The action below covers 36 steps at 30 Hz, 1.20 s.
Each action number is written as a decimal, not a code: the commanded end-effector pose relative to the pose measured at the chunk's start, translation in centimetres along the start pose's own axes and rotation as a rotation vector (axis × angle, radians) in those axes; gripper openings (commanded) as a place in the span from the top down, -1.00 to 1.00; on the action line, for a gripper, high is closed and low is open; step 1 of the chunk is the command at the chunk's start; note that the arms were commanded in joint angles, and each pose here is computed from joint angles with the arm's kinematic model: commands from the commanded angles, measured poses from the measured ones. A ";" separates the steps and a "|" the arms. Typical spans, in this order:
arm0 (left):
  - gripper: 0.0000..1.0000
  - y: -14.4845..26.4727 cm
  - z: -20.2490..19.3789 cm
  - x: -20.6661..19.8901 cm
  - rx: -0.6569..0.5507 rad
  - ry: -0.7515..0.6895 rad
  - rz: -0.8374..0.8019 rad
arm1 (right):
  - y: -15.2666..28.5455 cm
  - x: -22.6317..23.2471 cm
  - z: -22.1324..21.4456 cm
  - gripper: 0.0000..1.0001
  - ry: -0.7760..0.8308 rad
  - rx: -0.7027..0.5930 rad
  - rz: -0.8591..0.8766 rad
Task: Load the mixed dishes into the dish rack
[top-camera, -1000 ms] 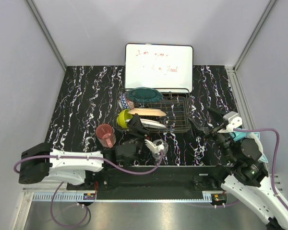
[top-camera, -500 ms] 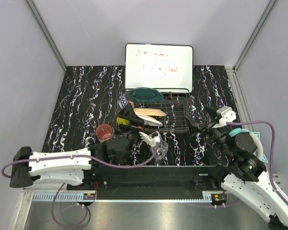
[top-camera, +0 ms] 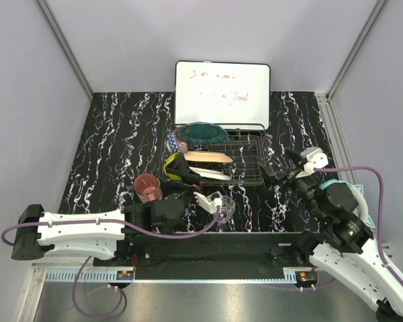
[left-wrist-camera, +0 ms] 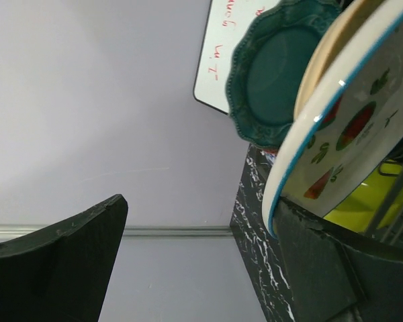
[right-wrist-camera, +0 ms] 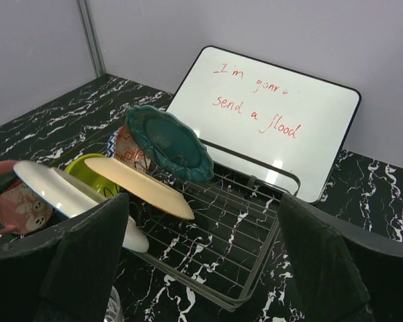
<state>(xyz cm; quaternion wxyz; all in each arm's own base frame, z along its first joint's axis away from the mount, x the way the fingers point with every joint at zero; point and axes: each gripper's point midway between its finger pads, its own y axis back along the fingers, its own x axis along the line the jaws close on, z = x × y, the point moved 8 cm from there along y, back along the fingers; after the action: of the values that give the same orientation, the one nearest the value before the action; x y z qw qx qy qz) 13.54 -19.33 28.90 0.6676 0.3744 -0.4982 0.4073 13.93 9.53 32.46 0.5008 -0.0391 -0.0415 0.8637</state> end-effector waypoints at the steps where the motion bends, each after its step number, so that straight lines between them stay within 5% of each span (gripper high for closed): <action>1: -0.85 0.0 0.4 -0.2 0.008 0.078 -0.012 | 1.1 -0.6 1.3 -0.99 -0.031 -0.054 -0.046; 15: -0.98 -0.1 0.2 0.9 0.061 0.068 -0.021 | 1.4 -0.8 0.3 -0.99 -0.019 -0.028 -0.056; 27: -0.98 2.4 -1.4 7.5 0.102 0.243 0.018 | 1.2 -0.6 0.4 -0.99 -0.004 -0.001 -0.040; 36: -0.98 1.9 -12.2 9.0 0.598 0.555 -0.253 | -0.1 0.0 0.3 -0.99 -0.027 0.083 -0.017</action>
<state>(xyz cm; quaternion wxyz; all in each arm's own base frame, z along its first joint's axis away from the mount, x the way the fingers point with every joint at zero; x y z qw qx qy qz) 17.80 -9.65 38.27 0.6723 0.4048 -0.2482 0.5680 13.61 9.08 31.39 0.5090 -0.0233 -0.0172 0.8603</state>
